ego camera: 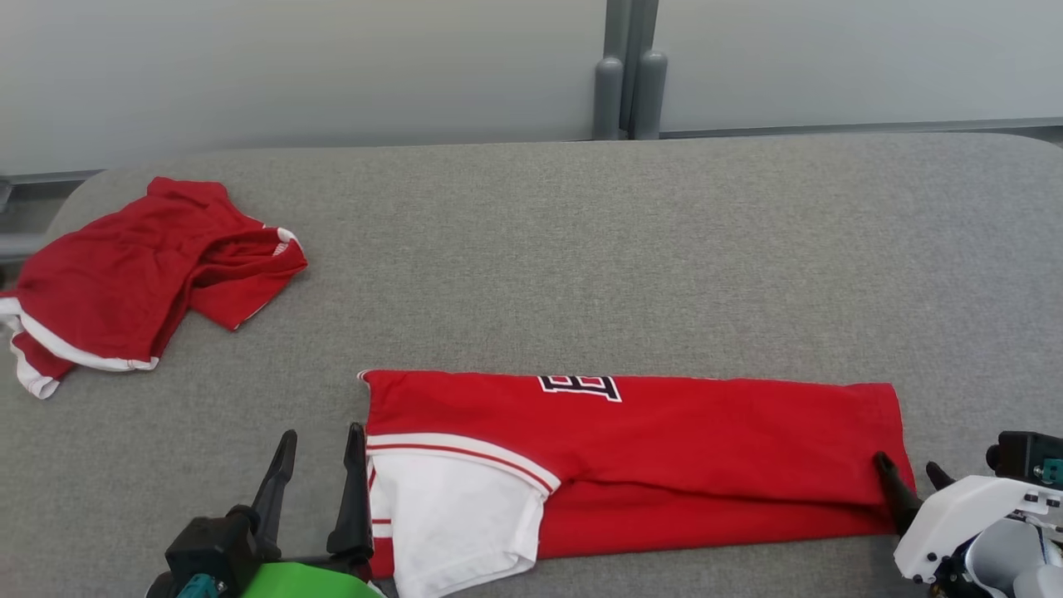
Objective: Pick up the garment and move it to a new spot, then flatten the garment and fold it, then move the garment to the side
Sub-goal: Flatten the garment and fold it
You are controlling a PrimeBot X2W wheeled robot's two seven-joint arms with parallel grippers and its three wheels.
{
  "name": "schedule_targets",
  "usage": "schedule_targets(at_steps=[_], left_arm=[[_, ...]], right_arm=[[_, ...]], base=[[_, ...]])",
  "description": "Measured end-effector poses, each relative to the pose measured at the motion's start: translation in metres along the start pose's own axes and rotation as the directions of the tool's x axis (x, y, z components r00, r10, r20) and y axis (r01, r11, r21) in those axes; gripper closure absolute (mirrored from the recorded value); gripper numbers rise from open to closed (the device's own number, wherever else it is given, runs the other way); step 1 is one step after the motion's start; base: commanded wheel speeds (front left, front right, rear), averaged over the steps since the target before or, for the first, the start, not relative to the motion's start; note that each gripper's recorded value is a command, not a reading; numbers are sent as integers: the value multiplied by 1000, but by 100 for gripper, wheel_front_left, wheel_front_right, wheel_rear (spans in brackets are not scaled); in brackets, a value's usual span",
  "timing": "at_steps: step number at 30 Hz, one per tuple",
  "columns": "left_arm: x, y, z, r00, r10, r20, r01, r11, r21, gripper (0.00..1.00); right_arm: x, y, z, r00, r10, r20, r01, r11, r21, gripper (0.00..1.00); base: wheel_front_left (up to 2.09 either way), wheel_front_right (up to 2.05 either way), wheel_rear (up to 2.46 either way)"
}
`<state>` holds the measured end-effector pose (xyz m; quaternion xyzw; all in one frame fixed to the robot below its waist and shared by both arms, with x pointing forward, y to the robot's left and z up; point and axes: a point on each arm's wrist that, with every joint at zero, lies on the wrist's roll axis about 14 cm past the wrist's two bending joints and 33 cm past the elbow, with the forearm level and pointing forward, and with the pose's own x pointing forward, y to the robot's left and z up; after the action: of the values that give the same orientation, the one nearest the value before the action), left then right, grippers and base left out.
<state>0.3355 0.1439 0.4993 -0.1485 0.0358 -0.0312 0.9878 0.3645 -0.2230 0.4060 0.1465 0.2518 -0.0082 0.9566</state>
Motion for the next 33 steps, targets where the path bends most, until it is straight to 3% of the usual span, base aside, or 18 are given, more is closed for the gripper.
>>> schedule_targets(at_steps=[13,14,15,16,17,25,33], left_arm=[[-8,18,2,998,67,14,-67,998,-3,0],[-8,19,3,998,68,14,-68,998,-3,0],[-7,19,3,997,69,15,-69,998,-3,0],[-7,19,3,997,69,16,-69,998,-4,0],[-6,18,3,998,68,16,-68,998,-5,0],[1,13,3,999,49,16,-49,999,-3,0],[11,-5,0,1000,-14,7,14,1000,0,0]], right_arm=[[21,16,-25,995,35,-90,-35,999,5,0],[22,18,-25,995,39,-93,-39,999,3,9],[22,19,-26,994,44,-95,-45,999,-1,50],[23,21,-27,994,51,-99,-51,999,-2,82],[23,22,-26,994,54,-99,-55,998,-2,100],[23,16,5,998,55,-14,-55,998,-12,100],[-2,-58,51,992,-101,72,104,994,-44,100]], base=[[0,0,0],[0,0,0],[0,0,0],[0,0,0],[0,0,0],[0,0,0],[0,0,0]])
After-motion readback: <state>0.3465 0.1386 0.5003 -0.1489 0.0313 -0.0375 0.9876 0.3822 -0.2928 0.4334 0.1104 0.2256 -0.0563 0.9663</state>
